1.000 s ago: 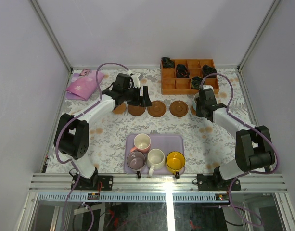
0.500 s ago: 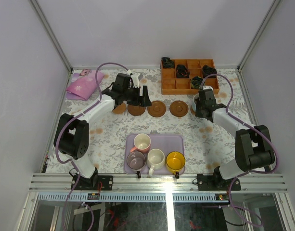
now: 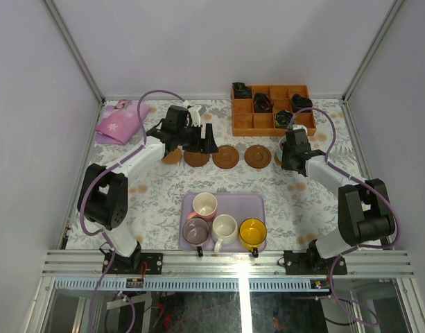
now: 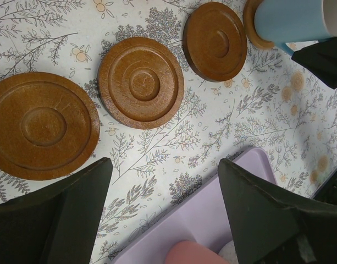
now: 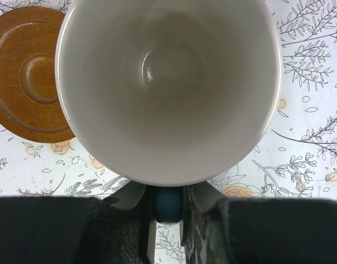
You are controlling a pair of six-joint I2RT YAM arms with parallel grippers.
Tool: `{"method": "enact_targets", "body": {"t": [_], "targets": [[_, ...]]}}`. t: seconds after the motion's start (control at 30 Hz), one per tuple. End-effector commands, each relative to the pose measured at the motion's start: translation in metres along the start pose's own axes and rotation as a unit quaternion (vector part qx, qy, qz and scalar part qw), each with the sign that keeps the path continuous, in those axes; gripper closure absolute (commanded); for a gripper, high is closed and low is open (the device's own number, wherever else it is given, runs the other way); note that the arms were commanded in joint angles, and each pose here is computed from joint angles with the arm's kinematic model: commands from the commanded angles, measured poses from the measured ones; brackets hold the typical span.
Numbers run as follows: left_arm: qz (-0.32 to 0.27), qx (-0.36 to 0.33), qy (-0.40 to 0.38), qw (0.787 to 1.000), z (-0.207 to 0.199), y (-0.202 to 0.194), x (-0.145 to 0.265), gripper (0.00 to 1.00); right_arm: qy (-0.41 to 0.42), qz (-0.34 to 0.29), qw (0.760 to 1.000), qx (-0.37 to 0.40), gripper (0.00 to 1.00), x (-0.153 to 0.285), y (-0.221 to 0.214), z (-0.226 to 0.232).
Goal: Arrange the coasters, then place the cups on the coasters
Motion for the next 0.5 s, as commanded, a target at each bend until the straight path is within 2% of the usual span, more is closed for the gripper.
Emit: {"method": "enact_targets", "body": {"t": [0.0,0.37,0.47], "targets": [[-0.019,-0.012,-0.003,1.0,0.0004,0.0067,0.0034,0.22,-0.014,-0.062,0.998,-0.021,1.0,0.0004,0.0257,0.0],[-0.014,-0.01,-0.004,1.0,0.0022,0.0042,0.0011,0.22,-0.016,-0.056,0.998,-0.023,1.0,-0.0057,0.0253,0.0013],[-0.013,-0.01,-0.004,1.0,0.0022,0.0039,0.0005,0.22,-0.014,-0.053,0.998,-0.025,0.95,-0.0073,0.0247,0.0021]]}}
Point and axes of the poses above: each gripper's point midway between its finger pads, its own x axis back along the fingers, its own z axis along the line the jaws close on, y = z × x, the point moved 7 cm from there along x, back along the fingers, and after that the axes turned 3 degrees about x, right-handed, at the moved point
